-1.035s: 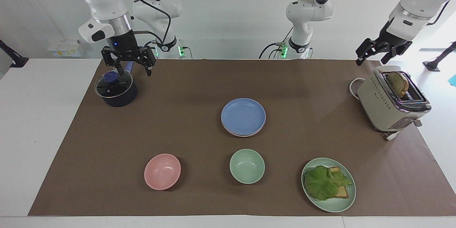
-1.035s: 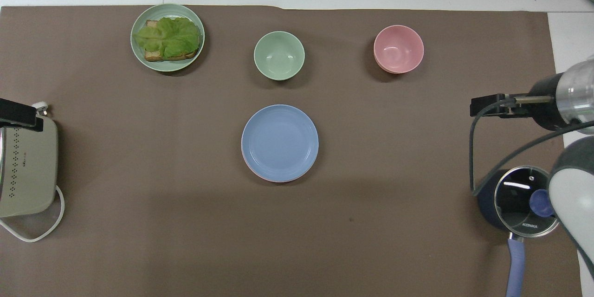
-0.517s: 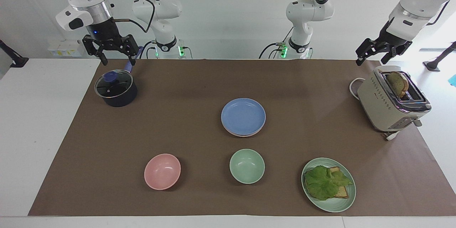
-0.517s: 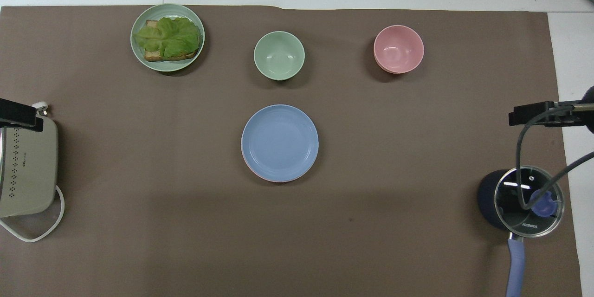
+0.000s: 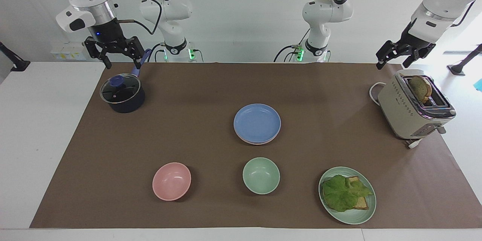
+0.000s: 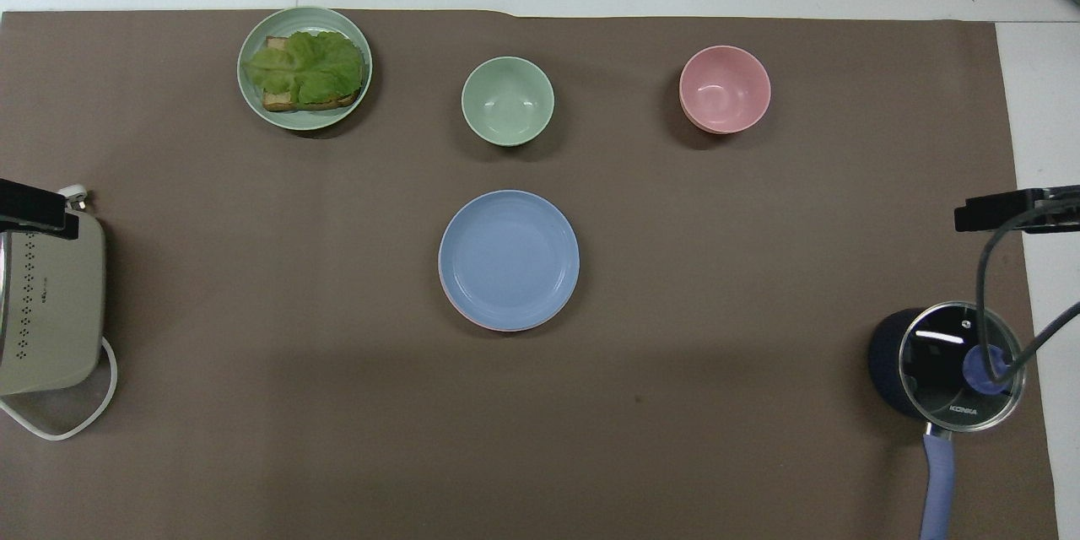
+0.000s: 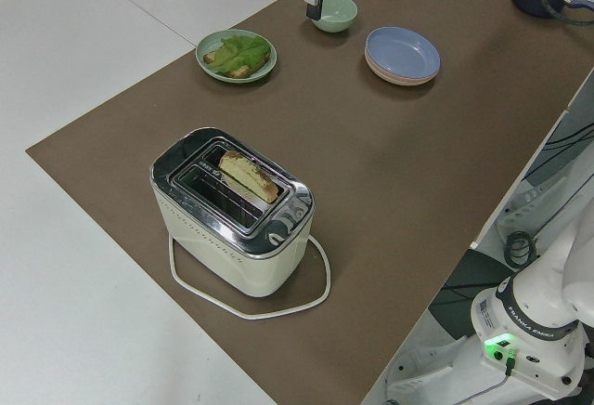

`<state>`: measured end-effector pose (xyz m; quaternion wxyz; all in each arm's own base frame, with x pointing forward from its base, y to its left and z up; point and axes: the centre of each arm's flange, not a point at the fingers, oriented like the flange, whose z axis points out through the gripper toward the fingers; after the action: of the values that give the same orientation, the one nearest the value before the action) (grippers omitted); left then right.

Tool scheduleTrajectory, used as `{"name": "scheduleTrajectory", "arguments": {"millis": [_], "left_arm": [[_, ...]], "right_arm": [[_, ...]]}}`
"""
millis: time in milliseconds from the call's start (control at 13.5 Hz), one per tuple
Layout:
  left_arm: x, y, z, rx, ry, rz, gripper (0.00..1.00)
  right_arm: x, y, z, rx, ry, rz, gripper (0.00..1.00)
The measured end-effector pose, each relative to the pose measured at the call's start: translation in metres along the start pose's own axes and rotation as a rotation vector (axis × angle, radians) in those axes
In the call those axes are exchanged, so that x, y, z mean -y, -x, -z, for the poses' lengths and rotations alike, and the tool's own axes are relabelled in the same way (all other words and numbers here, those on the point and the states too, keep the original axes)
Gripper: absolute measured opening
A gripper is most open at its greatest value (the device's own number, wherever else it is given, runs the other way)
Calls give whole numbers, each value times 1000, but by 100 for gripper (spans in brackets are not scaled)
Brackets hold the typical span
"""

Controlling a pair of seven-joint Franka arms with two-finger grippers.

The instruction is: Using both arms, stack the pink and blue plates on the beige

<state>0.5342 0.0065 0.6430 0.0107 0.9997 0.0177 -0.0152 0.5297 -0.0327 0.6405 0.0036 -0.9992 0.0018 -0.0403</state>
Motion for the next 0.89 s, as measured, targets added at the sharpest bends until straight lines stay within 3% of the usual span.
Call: {"name": "scheduleTrajectory", "arguments": {"millis": [887], "left_arm": [[0,0,0,0,0,0,100]], "right_arm": [[5,3,-1,24,4,-48,100]]}}
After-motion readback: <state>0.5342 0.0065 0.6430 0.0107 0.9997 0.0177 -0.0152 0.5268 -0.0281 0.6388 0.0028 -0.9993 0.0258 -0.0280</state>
